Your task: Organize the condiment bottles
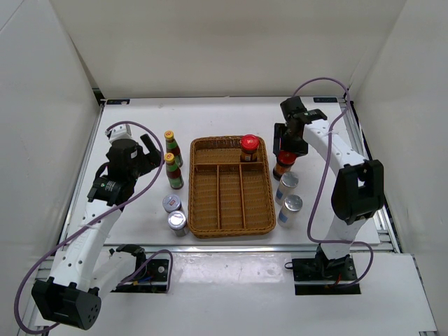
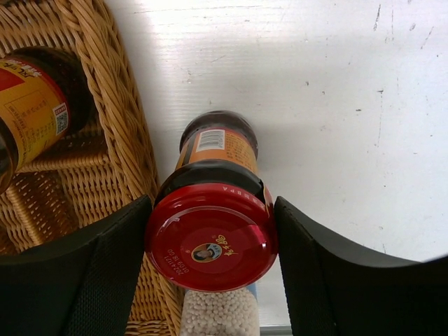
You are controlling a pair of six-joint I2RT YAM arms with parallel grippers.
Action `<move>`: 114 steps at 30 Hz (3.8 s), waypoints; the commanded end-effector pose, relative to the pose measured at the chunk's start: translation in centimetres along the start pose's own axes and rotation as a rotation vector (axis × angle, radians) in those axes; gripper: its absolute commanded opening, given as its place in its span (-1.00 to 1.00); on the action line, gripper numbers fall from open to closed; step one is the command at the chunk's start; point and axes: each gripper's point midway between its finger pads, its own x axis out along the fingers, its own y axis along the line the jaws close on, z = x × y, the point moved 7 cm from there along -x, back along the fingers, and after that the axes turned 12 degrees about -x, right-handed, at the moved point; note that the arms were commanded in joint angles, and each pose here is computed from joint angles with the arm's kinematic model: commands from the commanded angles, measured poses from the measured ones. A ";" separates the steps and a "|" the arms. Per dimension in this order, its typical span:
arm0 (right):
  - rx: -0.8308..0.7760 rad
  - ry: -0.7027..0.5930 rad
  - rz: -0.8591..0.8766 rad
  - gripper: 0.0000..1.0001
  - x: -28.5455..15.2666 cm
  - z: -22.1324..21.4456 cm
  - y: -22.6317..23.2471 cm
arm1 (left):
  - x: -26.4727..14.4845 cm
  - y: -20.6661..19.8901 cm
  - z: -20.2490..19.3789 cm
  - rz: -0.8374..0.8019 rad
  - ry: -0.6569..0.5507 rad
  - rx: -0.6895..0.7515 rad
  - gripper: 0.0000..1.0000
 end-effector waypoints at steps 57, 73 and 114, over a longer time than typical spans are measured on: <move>-0.462 -0.595 0.323 -0.85 -5.4 13.0 22.5 | -0.5 -0.1 0.4 -0.008 -0.030 -0.008 1.00; -0.403 -0.553 0.264 1.00 -5.1 13.0 20.9 | -0.5 0.1 0.6 0.006 -0.042 -0.008 1.00; -0.039 0.103 0.137 0.67 -2.7 -8.3 1.0 | -0.7 -0.1 0.5 -0.014 -0.036 -0.010 1.00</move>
